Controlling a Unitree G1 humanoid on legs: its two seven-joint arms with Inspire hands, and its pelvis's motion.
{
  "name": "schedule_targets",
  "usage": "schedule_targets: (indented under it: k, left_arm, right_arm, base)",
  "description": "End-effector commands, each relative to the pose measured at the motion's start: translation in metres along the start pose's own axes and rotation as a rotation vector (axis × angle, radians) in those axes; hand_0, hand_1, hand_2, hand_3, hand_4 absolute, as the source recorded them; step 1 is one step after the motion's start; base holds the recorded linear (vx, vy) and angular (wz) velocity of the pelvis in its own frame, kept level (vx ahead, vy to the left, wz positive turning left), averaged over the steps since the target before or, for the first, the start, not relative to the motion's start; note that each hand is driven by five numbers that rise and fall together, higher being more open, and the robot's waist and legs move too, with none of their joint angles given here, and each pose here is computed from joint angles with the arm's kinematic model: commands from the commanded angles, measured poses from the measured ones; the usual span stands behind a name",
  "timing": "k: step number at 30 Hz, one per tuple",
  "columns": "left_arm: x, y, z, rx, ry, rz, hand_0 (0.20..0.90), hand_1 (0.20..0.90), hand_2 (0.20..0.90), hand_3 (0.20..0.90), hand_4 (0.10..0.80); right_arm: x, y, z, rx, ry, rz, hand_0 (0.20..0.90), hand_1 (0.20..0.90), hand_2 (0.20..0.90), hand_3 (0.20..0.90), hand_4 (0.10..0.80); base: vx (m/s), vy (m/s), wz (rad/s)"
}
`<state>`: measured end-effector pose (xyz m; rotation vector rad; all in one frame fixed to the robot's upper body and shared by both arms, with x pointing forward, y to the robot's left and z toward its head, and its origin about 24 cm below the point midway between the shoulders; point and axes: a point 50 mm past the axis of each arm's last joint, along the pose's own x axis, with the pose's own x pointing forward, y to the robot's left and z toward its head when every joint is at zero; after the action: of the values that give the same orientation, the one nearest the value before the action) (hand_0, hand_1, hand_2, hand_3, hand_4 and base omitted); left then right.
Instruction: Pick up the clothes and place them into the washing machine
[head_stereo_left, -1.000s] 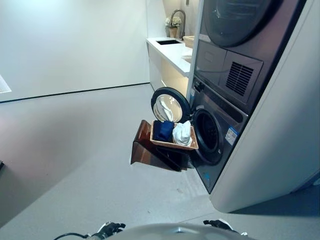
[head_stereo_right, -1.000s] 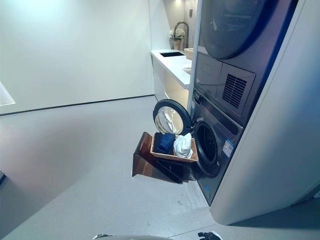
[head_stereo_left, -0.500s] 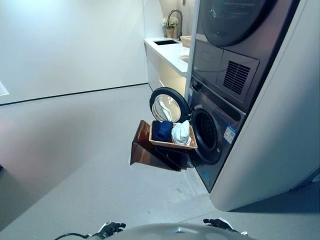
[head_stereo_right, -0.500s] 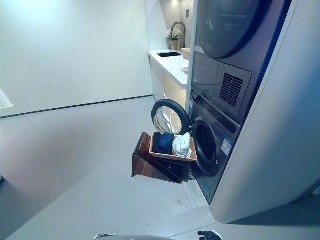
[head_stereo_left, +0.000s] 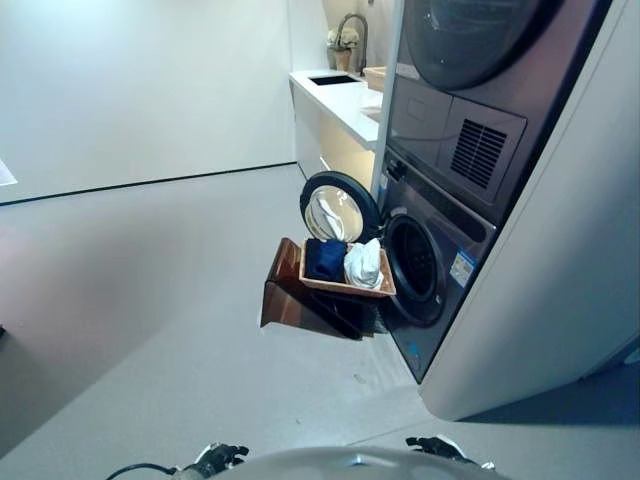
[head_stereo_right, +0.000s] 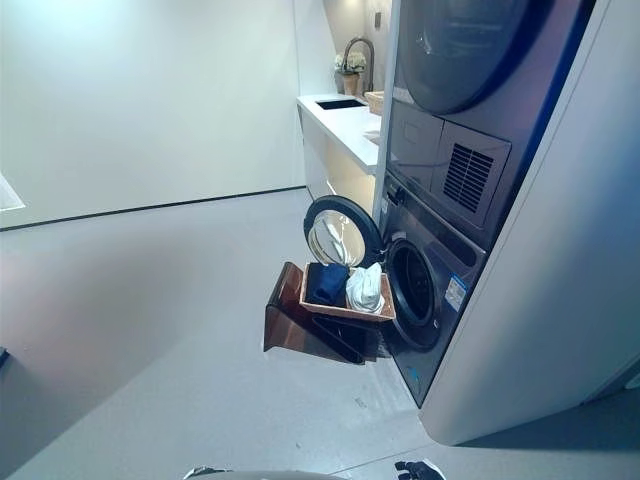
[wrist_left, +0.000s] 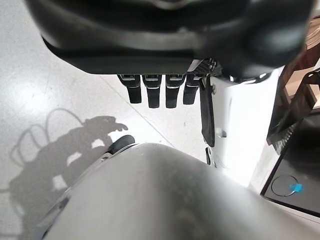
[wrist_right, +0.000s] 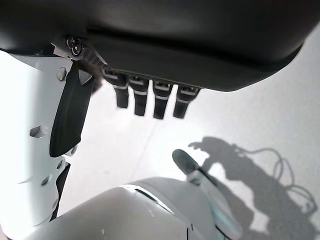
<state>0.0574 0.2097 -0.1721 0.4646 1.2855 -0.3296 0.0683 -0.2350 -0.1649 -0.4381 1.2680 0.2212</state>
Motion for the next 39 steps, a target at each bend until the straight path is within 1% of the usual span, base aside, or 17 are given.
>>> schedule_targets:
  k: [1, 5, 8, 11, 17, 19, 21, 24, 28, 29, 31, 33, 39]
  left_arm:
    - [0.001, 0.037, 0.026, -0.034, -0.059, 0.142, 0.9, 0.9, 0.9, 0.9, 0.8]
    - [-0.002, 0.057, 0.047, 0.006, -0.157, 0.225, 0.9, 0.9, 0.9, 0.9, 0.8]
    - [-0.004, 0.063, 0.057, 0.047, -0.206, 0.239, 0.9, 0.9, 0.9, 0.9, 0.8]
    - [-0.006, 0.067, 0.056, 0.044, -0.22, 0.248, 0.9, 0.9, 0.9, 0.9, 0.8]
    - [-0.006, 0.067, 0.05, 0.03, -0.211, 0.254, 0.9, 0.9, 0.9, 0.9, 0.8]
    - [-0.006, 0.069, 0.05, -0.002, -0.21, 0.268, 0.9, 0.9, 0.9, 0.9, 0.8]
    - [-0.006, 0.072, 0.059, -0.022, -0.232, 0.292, 0.9, 0.9, 0.9, 0.9, 0.8]
    - [-0.005, 0.067, 0.065, -0.018, -0.245, 0.277, 0.9, 0.9, 0.9, 0.9, 0.8]
    - [-0.002, 0.055, 0.056, -0.039, -0.207, 0.239, 0.9, 0.9, 0.9, 0.9, 0.8]
    - [-0.002, 0.052, 0.058, -0.04, -0.214, 0.232, 0.9, 0.9, 0.9, 0.9, 0.8]
    - [-0.001, 0.049, 0.066, -0.049, -0.243, 0.217, 0.9, 0.9, 0.9, 0.9, 0.8]
    - [-0.001, 0.049, 0.066, -0.063, -0.242, 0.214, 0.9, 0.9, 0.9, 0.9, 0.8]
    - [-0.001, 0.05, 0.07, -0.096, -0.251, 0.223, 0.9, 0.9, 0.9, 0.9, 0.8]
  right_arm:
    - [0.004, 0.003, 0.018, -0.031, -0.028, 0.019, 0.9, 0.9, 0.9, 0.9, 0.8]
    - [0.003, -0.006, 0.024, 0.071, -0.075, -0.042, 0.9, 0.9, 0.9, 0.9, 0.8]
    - [0.002, -0.005, 0.018, 0.109, -0.074, -0.053, 0.9, 0.9, 0.9, 0.9, 0.8]
    - [0.001, 0.0, 0.011, 0.147, -0.062, -0.048, 0.9, 0.9, 0.9, 0.9, 0.8]
    - [0.001, -0.001, 0.012, 0.195, -0.085, -0.066, 0.9, 0.9, 0.9, 0.9, 0.8]
    - [0.001, -0.002, 0.015, 0.19, -0.097, -0.071, 0.9, 0.9, 0.9, 0.9, 0.8]
    - [0.001, -0.003, 0.017, 0.172, -0.102, -0.08, 0.9, 0.9, 0.9, 0.9, 0.8]
    - [0.001, -0.002, 0.01, 0.167, -0.074, -0.079, 0.9, 0.9, 0.9, 0.9, 0.8]
    - [-0.002, 0.003, -0.003, 0.174, -0.043, -0.051, 0.9, 0.9, 0.9, 0.9, 0.8]
    - [-0.002, 0.001, -0.003, 0.171, -0.043, -0.055, 0.9, 0.9, 0.9, 0.9, 0.8]
    - [-0.002, -0.002, -0.001, 0.16, -0.05, -0.051, 0.9, 0.9, 0.9, 0.9, 0.8]
    - [-0.001, -0.006, 0.0, 0.163, -0.05, -0.057, 0.9, 0.9, 0.9, 0.9, 0.8]
    - [0.0, -0.03, 0.032, 0.101, -0.124, -0.108, 0.9, 0.9, 0.9, 0.9, 0.8]
  base:
    - [0.02, 0.103, -0.03]
    - [0.032, 0.109, 0.01]
    - [0.121, 0.102, 0.03]
    - [0.154, 0.08, 0.09]
    - [0.202, 0.012, -0.09]
    - [0.262, -0.069, -0.26]
    - [0.499, -0.161, -0.05]
    - [0.445, -0.15, 0.26]
    - [0.376, -0.25, 0.81]
    - [0.263, -0.262, 0.68]
    - [0.328, -0.357, 0.58]
    - [0.318, -0.32, 0.4]
    - [0.224, -0.172, -0.09]
